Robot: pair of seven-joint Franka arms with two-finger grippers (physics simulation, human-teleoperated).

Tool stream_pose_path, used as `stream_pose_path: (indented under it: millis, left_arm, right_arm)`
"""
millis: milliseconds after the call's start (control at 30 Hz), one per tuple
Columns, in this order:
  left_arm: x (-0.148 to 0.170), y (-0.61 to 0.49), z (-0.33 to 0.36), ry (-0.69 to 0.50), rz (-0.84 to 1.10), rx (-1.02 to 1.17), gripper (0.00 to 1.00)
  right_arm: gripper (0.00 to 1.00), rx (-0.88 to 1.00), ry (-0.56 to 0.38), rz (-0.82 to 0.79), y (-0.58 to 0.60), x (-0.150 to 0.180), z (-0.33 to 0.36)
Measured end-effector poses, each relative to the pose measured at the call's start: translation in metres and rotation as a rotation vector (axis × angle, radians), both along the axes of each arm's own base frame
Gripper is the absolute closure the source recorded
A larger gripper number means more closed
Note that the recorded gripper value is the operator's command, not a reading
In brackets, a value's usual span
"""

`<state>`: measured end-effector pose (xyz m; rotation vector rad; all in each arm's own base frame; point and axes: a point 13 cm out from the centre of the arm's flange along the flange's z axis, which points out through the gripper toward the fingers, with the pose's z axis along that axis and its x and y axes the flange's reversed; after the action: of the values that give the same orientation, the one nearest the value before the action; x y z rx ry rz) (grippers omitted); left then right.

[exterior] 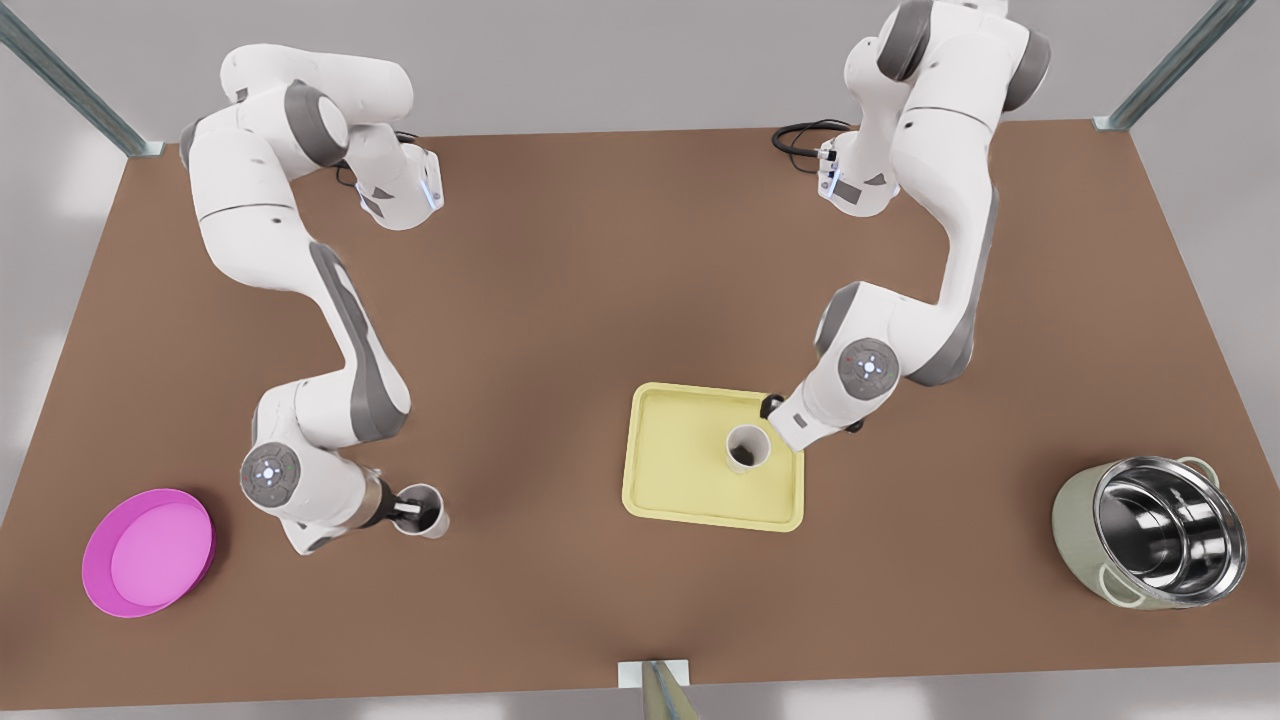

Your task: Use the left arm to pick up the white IKEA cup from the tray and place it on the middle-left position; use the right arm to pick up the white IKEA cup from the tray and place it on the middle-right position

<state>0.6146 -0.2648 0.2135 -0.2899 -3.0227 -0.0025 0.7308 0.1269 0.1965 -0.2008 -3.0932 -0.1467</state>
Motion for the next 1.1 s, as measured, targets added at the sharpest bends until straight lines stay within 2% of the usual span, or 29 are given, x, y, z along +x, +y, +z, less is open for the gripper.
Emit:
stream_pose_path:
  millis: [200,500,533,567,633,700,733,767,800,833,867,900,933,1000,1067,1100]
  left_arm:
    - [0.024,-0.004,-0.043,-0.055,0.096,-0.015,0.0]
    - [0.028,-0.034,-0.082,-0.097,0.15,-0.035,0.0]
    - [0.029,-0.035,-0.087,-0.099,0.157,-0.037,0.0]
    - [0.029,-0.036,-0.09,-0.103,0.161,-0.037,0.0]
    - [0.022,-0.037,-0.101,-0.096,0.162,-0.028,0.0]
    - [0.02,-0.04,-0.104,-0.099,0.165,-0.026,0.01]
    - [0.02,-0.041,-0.104,-0.103,0.168,-0.026,0.11]
    - [0.021,-0.041,-0.103,-0.107,0.173,-0.028,0.33]
    - [0.023,-0.042,-0.101,-0.112,0.178,-0.03,0.5]
    - [0.024,-0.042,-0.1,-0.116,0.183,-0.032,0.52]
    - [0.025,-0.043,-0.1,-0.118,0.188,-0.033,0.52]
    - [0.025,-0.043,-0.101,-0.119,0.192,-0.033,0.58]
    - [0.026,-0.043,-0.101,-0.12,0.197,-0.034,0.64]
    - [0.026,-0.044,-0.104,-0.118,0.206,-0.035,0.64]
    - [0.027,-0.044,-0.106,-0.119,0.215,-0.037,0.72]
    - [0.028,-0.043,-0.106,-0.121,0.218,-0.037,0.72]
  right_arm:
    - [0.98,-0.046,-0.002,0.195,-0.061,0.006,-0.035]
    - [0.96,-0.052,-0.017,0.466,-0.081,0.01,-0.067]
    - [0.94,-0.049,-0.015,0.487,-0.083,0.009,-0.071]
    - [0.87,-0.047,-0.014,0.509,-0.084,0.009,-0.073]
    - [0.62,-0.049,-0.015,0.549,-0.086,0.009,-0.076]
    - [0.59,-0.052,-0.013,0.584,-0.087,0.008,-0.079]
    - [0.59,-0.053,-0.014,0.6,-0.087,0.008,-0.08]
    - [0.59,-0.053,-0.014,0.615,-0.088,0.008,-0.08]
    - [0.59,-0.054,-0.015,0.629,-0.088,0.008,-0.08]
    - [0.53,-0.054,-0.016,0.641,-0.088,0.008,-0.08]
    - [0.06,-0.054,-0.017,0.654,-0.088,0.009,-0.08]
    - [0.0,-0.054,-0.019,0.664,-0.088,0.009,-0.079]
    - [0.0,-0.054,-0.021,0.674,-0.088,0.009,-0.078]
    - [0.0,-0.047,-0.029,0.692,-0.084,0.01,-0.068]
    - [0.0,-0.033,-0.06,0.689,-0.072,0.012,-0.019]
    - [0.0,-0.037,-0.08,0.683,-0.065,0.011,0.019]
